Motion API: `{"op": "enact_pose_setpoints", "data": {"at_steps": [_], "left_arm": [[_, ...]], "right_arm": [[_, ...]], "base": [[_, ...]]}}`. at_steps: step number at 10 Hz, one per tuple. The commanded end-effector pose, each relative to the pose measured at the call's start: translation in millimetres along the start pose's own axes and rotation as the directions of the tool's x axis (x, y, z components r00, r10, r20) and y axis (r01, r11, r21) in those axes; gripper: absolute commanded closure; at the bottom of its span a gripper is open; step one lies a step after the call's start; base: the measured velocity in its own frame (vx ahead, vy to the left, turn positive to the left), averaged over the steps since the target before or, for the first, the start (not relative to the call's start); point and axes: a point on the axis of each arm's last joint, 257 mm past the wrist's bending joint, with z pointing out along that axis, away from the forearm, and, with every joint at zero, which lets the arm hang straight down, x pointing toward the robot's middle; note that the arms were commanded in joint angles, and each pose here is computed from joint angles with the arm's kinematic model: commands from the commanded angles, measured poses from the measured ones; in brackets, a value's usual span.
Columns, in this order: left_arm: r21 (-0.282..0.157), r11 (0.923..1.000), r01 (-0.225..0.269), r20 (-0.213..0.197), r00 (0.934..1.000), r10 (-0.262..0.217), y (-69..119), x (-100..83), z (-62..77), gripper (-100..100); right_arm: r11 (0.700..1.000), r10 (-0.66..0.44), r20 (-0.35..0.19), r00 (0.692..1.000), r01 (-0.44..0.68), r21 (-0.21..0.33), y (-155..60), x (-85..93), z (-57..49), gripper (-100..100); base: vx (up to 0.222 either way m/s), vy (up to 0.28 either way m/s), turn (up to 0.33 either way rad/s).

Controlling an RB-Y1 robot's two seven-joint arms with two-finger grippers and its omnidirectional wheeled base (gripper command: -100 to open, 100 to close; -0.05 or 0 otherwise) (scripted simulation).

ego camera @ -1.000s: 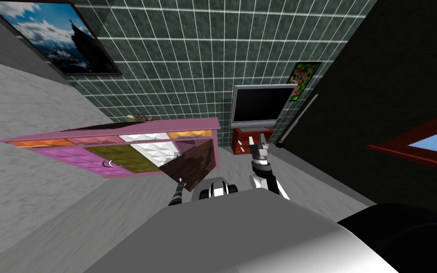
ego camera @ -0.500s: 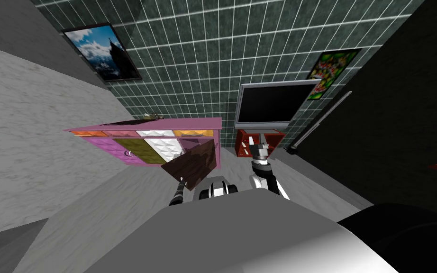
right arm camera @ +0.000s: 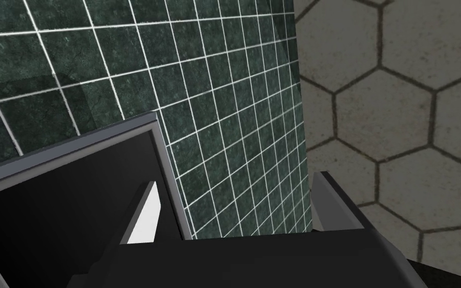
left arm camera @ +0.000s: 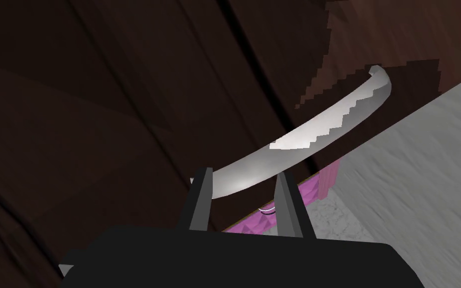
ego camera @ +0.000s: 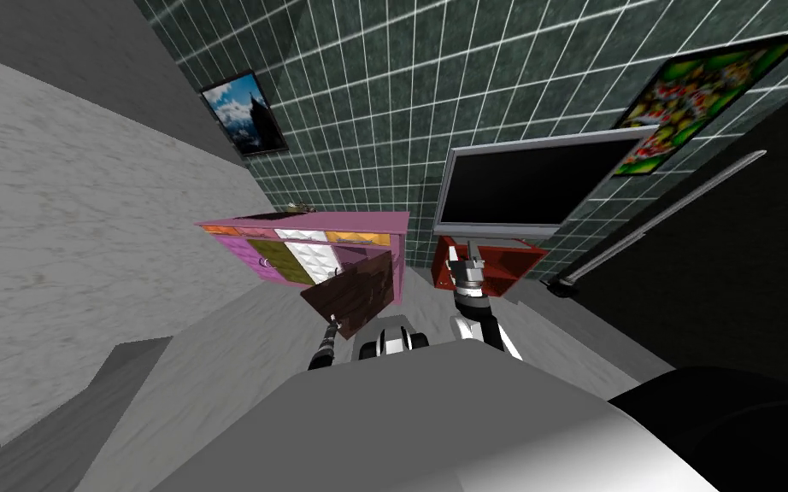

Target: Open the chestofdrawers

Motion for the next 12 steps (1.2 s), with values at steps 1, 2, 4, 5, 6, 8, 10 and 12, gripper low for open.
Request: {"op": "enact_pose_setpoints", "data": {"at_steps": [1,2,4,5,6,8,10,12], "left_arm": [[0.009,0.9999,-0.009,-0.038,0.9992,0.010,-8.0,21.4,3.4,100],[0.009,0.9999,-0.009,-0.038,0.9992,0.010,-8.0,21.4,3.4,100],[0.032,0.9993,-0.017,-0.076,0.9969,0.019,-23.5,42.6,10.4,100],[0.035,0.9991,-0.024,-0.082,0.9963,0.027,-24.0,44.3,10.2,100],[0.035,0.9991,-0.024,-0.082,0.9963,0.027,-24.1,44.2,10.3,100],[0.035,0.9991,-0.024,-0.082,0.9963,0.027,-24.0,44.3,10.2,100],[0.048,0.9984,-0.030,-0.105,0.9938,0.035,-32.2,56.3,13.0,100],[0.064,0.9973,-0.036,-0.128,0.9908,0.044,-41.0,68.2,15.7,100]], "right_arm": [[1.000,0.000,0.000,1.000,0.000,0.000,0.0,0.0,0.0,0],[1.000,0.000,0.000,1.000,0.000,0.000,0.0,0.0,0.0,0],[1.000,0.000,0.000,1.000,0.000,0.000,0.0,0.0,0.0,0],[1.000,0.000,0.000,1.000,0.000,0.000,0.0,0.0,0.0,0],[1.000,0.000,0.000,1.000,0.000,0.000,0.0,0.0,0.1,0],[1.000,0.000,0.000,1.000,0.000,0.000,0.0,0.0,0.1,0],[1.000,0.000,0.000,1.000,0.000,0.000,0.0,0.0,0.0,0],[1.000,0.000,0.000,1.000,0.000,0.000,0.0,0.1,0.1,0]], "base": [[0.022,-0.129,0.401],[0.008,-0.114,0.300],[-0.003,-0.169,0.457],[-0.036,-0.152,0.379],[-0.033,-0.070,0.094],[-0.011,0.005,-0.033],[-0.009,-0.077,0.326],[-0.006,-0.097,0.200]]}}
